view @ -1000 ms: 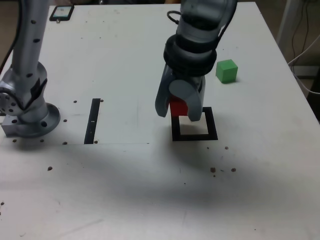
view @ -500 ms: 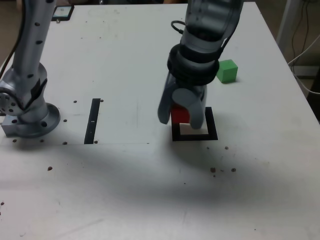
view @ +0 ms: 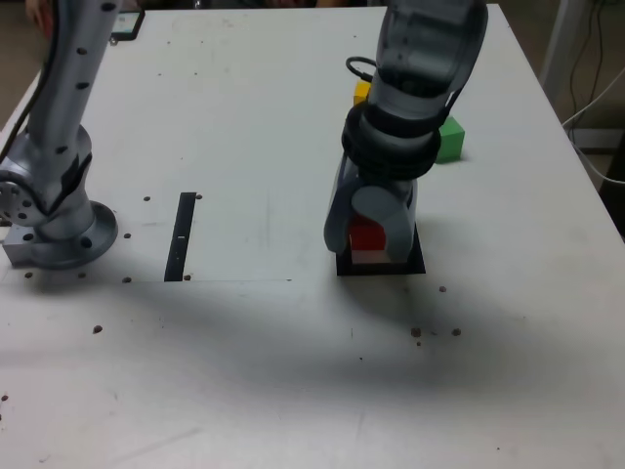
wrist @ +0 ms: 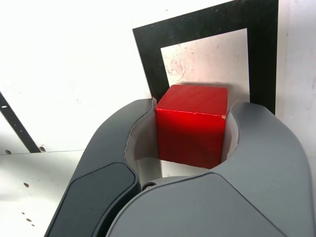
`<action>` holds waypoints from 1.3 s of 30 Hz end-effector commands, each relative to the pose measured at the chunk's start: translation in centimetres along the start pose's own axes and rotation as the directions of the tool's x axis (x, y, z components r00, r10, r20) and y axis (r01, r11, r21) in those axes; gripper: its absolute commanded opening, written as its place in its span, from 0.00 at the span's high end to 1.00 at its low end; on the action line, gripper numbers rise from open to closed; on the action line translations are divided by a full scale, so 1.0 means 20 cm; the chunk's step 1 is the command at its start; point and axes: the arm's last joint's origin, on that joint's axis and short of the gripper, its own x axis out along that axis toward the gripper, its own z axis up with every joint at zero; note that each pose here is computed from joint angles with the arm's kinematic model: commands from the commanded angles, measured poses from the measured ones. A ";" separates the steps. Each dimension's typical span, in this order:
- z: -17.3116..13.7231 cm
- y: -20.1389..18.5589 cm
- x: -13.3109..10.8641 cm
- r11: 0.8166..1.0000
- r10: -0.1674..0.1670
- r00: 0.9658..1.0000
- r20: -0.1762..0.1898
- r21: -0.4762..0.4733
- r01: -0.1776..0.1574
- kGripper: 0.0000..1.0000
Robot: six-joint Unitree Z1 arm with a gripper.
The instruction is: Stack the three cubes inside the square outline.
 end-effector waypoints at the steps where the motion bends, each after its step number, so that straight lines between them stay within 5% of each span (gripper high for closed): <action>1: 0.02 0.00 0.02 1.000 -0.002 1.000 0.001 -0.004 0.002 0.75; 22: 0.04 0.01 0.05 1.000 0.025 1.000 -0.012 0.009 -0.025 0.26; 33: -0.05 0.05 -0.01 0.999 0.029 0.997 -0.066 -0.014 -0.030 0.01; 39: -0.16 0.09 -0.16 0.996 0.083 0.996 -0.011 -0.025 -0.083 0.01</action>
